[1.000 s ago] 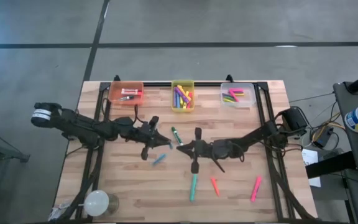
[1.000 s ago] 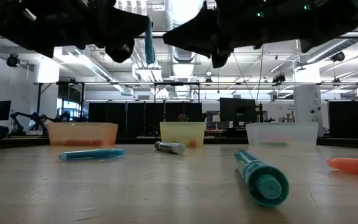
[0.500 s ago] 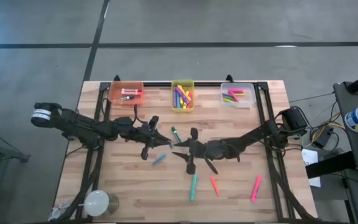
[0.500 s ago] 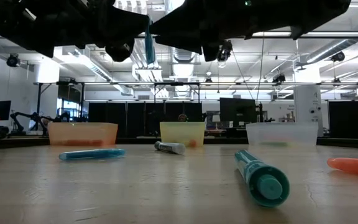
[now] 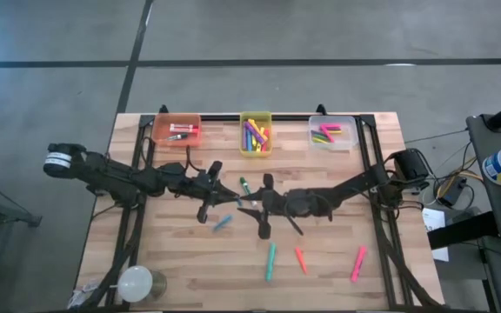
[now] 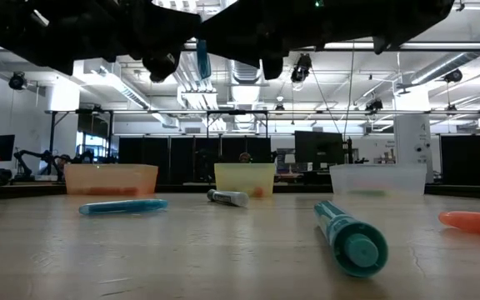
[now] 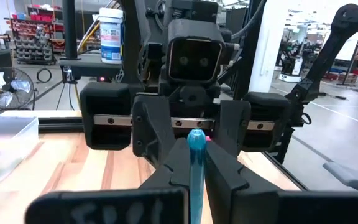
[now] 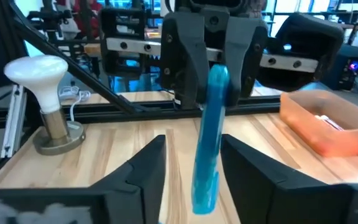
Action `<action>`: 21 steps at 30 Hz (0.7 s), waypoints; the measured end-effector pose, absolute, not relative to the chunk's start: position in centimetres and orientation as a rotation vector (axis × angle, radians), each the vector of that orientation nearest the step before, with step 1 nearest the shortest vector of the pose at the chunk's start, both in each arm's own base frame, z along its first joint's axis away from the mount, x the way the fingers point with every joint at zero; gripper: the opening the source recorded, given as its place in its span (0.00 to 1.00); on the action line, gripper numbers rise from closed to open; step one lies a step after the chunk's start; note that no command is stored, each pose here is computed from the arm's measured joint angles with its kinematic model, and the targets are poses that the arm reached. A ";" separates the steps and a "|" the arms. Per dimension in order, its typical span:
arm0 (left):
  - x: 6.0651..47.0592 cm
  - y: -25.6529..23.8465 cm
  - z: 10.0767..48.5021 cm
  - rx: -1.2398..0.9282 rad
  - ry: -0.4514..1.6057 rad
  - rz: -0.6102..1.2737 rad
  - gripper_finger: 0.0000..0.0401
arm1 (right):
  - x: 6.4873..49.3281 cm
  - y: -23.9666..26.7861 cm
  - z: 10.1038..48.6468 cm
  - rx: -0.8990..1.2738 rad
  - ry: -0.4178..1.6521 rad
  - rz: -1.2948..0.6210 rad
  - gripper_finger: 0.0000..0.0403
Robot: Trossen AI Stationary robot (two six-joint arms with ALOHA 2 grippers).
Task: Pick & Place Markers
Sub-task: Put the left blue pen into the transparent bin
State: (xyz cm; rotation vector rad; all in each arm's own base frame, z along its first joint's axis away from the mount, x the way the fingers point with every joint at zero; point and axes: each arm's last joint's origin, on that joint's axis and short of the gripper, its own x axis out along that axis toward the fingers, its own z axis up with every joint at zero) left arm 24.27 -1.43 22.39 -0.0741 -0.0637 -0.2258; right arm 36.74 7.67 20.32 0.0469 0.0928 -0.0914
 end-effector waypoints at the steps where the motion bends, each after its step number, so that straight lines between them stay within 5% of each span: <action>1: 24.3 -1.4 22.4 -0.074 -0.067 -0.226 0.05 | 36.8 7.6 20.4 0.048 0.088 -0.087 0.34; 21: 24.3 -1.4 22.6 -0.077 -0.087 -0.226 0.08 | 37.2 6.6 20.7 0.032 0.087 -0.105 0.09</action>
